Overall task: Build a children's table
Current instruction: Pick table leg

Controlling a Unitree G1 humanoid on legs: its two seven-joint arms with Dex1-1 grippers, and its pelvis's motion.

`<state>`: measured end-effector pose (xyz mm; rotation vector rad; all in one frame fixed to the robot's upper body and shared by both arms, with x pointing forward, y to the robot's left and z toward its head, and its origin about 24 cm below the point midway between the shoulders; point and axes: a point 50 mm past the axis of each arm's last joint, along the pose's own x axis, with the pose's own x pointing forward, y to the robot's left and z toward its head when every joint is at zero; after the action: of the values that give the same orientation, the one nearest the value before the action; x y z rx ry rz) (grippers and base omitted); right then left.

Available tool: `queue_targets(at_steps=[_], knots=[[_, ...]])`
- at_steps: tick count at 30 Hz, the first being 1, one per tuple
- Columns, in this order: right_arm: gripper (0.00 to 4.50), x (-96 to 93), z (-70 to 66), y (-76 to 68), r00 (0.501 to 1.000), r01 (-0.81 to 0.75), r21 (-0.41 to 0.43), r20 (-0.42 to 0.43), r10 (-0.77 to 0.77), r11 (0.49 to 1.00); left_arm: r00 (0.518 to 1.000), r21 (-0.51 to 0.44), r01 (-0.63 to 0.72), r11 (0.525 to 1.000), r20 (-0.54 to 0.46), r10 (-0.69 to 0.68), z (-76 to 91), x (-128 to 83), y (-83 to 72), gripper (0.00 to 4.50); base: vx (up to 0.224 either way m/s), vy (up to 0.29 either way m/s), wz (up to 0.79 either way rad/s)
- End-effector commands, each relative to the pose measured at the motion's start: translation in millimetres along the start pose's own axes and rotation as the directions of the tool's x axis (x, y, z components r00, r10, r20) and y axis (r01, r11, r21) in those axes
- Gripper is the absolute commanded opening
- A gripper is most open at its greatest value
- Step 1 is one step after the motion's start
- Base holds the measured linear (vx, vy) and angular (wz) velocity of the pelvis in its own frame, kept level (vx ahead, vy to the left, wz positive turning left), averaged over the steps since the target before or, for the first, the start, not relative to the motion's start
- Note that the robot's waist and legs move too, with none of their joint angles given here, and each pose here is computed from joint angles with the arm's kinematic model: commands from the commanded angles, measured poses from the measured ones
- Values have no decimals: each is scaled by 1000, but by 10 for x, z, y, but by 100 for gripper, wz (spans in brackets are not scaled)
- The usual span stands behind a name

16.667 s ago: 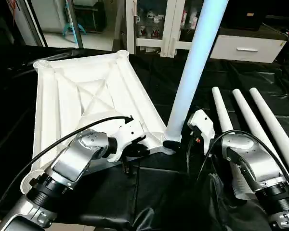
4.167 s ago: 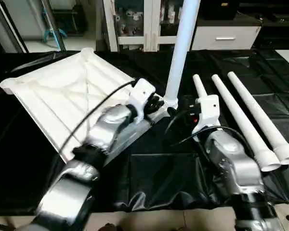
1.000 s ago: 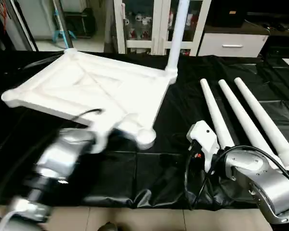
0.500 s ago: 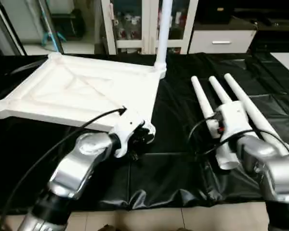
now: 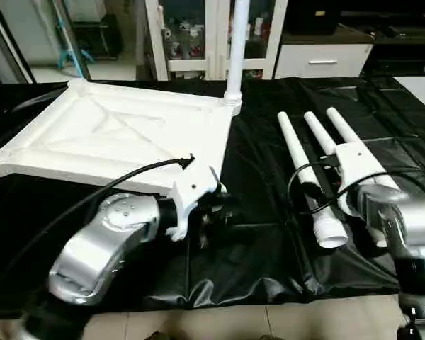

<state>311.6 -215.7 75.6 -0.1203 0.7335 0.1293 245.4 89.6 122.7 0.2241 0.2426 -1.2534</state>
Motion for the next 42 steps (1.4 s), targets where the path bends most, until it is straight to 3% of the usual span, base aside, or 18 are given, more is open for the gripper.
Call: queue_targets(at_steps=[1,10,13,15,19,20,31,37,38,41,42], knots=[[450,45,19,18,1000,-23,12,-15,24,1000,1000,24,18,1000,-10,-18,56,6,-15,213,0,0,0],[393,143,-46,88,990,-93,-10,-103,92,996,998,46,18,999,-53,-16,97,-67,-6,286,0,0,0],[376,150,-48,98,990,-96,-12,-108,94,995,998,54,17,998,-57,-14,112,-76,-1,292,0,0,0],[348,151,-50,98,990,-95,-15,-110,93,995,998,56,17,998,-56,-14,119,-73,0,326,0,0,0],[327,159,-58,88,988,-100,-28,-119,96,995,998,61,17,998,-54,-13,137,-65,2,344,0,0,0],[300,165,-67,84,988,-102,-43,-122,96,994,998,60,16,998,-56,-13,132,-66,-1,371,0,0,0],[212,157,-72,101,987,-117,-8,-110,115,993,998,74,-4,997,-67,9,130,-64,26,449,0,0,0],[187,115,-5,70,992,-115,15,-42,115,993,997,71,-56,996,-51,59,134,-68,92,450,0,0,0],[186,68,53,63,992,-122,34,14,121,992,995,61,-98,993,-26,100,150,-76,142,450,0,0,0],[185,37,89,63,991,-131,53,49,128,990,992,51,-122,991,-8,122,162,-79,170,450,0,0,0],[185,-79,218,86,968,-198,106,181,176,975,979,3,-195,981,68,195,215,-85,262,450,0,0,0]])
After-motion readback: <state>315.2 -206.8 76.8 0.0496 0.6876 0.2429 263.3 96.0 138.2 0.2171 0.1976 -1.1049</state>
